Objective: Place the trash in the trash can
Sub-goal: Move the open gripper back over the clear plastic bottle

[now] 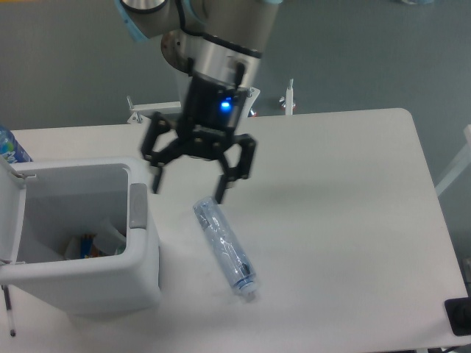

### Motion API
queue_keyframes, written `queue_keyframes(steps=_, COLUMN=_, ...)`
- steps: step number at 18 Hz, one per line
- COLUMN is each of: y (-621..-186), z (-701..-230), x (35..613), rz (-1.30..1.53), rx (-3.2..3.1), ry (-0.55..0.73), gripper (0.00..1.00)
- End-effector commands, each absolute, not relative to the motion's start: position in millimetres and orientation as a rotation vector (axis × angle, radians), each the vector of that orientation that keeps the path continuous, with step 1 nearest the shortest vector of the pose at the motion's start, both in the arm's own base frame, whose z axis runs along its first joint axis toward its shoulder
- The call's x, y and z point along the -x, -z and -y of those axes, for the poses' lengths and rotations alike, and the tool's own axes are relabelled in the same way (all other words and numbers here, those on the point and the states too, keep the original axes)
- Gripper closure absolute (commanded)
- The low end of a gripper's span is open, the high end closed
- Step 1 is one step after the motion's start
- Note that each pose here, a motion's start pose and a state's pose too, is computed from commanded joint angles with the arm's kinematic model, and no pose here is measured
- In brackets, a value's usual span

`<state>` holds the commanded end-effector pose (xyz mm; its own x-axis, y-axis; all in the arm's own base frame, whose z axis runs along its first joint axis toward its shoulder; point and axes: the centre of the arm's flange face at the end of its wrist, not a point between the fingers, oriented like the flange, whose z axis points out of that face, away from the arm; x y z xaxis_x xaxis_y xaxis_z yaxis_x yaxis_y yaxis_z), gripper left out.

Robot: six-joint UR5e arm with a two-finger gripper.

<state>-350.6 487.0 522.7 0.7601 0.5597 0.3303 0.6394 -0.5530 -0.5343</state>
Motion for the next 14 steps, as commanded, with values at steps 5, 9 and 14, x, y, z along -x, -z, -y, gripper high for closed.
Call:
queue_keyframes(steps=5, y=-469, z=-497, x=379, rz=0.946, rx=2.414, ry=0.119, gripper=0.0)
queue_keyframes(steps=9, y=-410, z=-503, x=390, rz=0.984, rx=2.582, ry=0.147, gripper=0.0)
queue_keyframes(steps=14, y=-367, z=-521, x=384, rz=0.986, rx=2.677, ry=0.137, gripper=0.0)
